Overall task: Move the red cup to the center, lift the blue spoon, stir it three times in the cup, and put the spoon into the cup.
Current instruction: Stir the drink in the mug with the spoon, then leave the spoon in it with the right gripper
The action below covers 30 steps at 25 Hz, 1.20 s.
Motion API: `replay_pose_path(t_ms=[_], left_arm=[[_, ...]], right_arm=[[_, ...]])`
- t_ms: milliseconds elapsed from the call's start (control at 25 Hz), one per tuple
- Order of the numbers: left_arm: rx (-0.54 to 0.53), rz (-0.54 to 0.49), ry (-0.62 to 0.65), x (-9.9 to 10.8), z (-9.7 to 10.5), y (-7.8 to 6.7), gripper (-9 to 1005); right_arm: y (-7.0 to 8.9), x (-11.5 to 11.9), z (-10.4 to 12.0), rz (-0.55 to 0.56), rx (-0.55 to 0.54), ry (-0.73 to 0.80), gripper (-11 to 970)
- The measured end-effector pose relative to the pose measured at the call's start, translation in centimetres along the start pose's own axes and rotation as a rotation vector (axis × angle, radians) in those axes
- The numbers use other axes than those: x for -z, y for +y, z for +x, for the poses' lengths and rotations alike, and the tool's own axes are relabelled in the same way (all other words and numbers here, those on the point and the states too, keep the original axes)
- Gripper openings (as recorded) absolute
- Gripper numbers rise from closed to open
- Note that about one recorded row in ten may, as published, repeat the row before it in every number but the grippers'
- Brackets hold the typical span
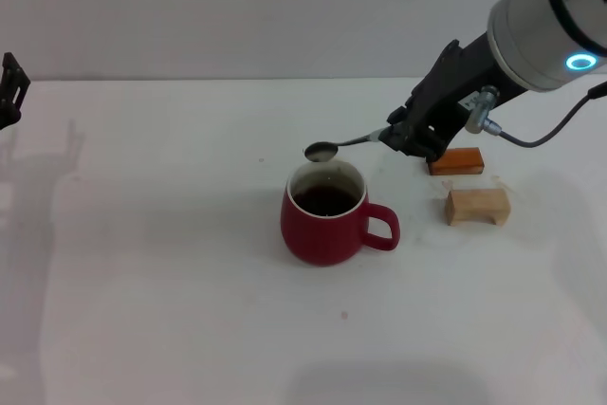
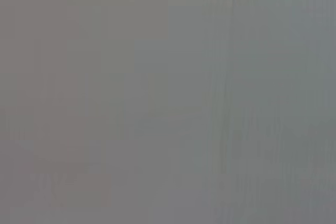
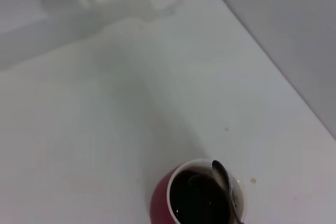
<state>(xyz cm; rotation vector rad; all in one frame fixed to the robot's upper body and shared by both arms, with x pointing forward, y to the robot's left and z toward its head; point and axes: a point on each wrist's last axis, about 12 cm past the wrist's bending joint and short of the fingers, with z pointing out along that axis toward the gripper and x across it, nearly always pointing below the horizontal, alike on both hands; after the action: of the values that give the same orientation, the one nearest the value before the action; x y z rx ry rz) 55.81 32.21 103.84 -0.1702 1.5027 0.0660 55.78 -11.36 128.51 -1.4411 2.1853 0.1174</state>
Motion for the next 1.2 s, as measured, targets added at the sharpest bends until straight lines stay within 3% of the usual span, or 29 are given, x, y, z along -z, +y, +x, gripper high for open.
replay_pose_path(t_ms=[1200], left_arm=[[0.015,0.01,0.004,-0.3,0.0,-0.6,840]], right_arm=[[-3.0,-3.9,-2.6,-0.109,0.029,0.159,185]])
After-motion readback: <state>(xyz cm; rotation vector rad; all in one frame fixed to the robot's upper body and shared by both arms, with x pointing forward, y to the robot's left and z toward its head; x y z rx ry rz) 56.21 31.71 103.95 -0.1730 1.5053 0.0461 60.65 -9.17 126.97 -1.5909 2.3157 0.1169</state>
